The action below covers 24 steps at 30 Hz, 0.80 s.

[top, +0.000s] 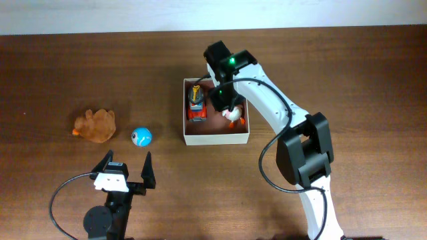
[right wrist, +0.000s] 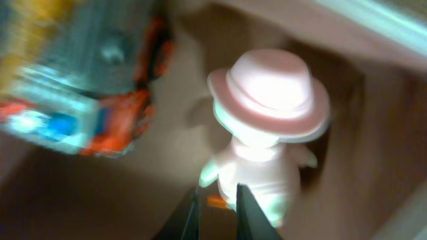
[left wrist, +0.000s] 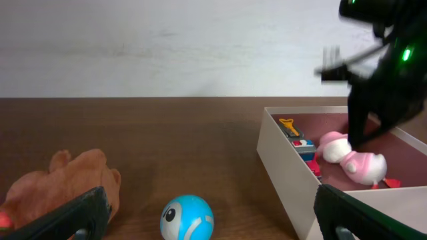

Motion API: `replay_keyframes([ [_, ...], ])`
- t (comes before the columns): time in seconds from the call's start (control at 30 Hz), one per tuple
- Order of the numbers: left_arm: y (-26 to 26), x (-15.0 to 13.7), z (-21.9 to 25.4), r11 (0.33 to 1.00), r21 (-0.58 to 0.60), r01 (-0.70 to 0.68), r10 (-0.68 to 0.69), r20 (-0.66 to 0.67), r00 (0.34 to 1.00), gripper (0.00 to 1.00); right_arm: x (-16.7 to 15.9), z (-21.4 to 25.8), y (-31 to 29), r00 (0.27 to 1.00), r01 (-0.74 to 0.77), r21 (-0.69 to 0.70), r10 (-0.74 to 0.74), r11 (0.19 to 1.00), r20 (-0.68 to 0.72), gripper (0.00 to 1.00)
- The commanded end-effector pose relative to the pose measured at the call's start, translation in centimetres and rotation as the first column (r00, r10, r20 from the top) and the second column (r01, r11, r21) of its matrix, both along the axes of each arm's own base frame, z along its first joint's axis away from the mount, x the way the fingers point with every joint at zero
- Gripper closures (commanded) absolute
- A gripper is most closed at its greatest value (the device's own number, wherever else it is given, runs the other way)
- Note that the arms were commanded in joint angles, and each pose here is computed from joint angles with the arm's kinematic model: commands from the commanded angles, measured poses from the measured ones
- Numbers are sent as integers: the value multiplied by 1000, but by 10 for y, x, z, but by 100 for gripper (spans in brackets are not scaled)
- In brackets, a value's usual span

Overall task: Pack container
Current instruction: 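Lift right gripper out and move toward the orange toy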

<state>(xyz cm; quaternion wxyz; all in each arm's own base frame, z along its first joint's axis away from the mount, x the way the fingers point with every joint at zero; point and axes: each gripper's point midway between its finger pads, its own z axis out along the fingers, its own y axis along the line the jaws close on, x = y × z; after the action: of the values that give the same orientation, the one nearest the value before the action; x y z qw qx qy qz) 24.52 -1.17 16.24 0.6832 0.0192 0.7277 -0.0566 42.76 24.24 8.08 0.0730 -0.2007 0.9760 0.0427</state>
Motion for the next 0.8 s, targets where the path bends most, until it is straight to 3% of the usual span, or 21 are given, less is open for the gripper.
replay_keyframes([
  [0.0, 3, 0, -1, 1000, 16, -14, 14, 3, 1000, 1, 6, 56, 20, 995, -48, 82, 41, 995, 87, 85],
  [0.13, 3, 0, -1, 1000, 16, -14, 14, 4, 1000, 0, 0, 102, 15, 993, -47, 95, 36, 994, 116, 85],
  [0.3, 3, 0, -1, 1000, 16, -14, 14, 4, 1000, 0, -3, 141, -16, 991, 15, 102, -28, 995, 129, 73],
  [0.77, 3, 0, -1, 1000, 16, -14, 14, 4, 1000, 0, -1, 177, -113, 966, 220, 136, -235, 966, 110, 63],
])
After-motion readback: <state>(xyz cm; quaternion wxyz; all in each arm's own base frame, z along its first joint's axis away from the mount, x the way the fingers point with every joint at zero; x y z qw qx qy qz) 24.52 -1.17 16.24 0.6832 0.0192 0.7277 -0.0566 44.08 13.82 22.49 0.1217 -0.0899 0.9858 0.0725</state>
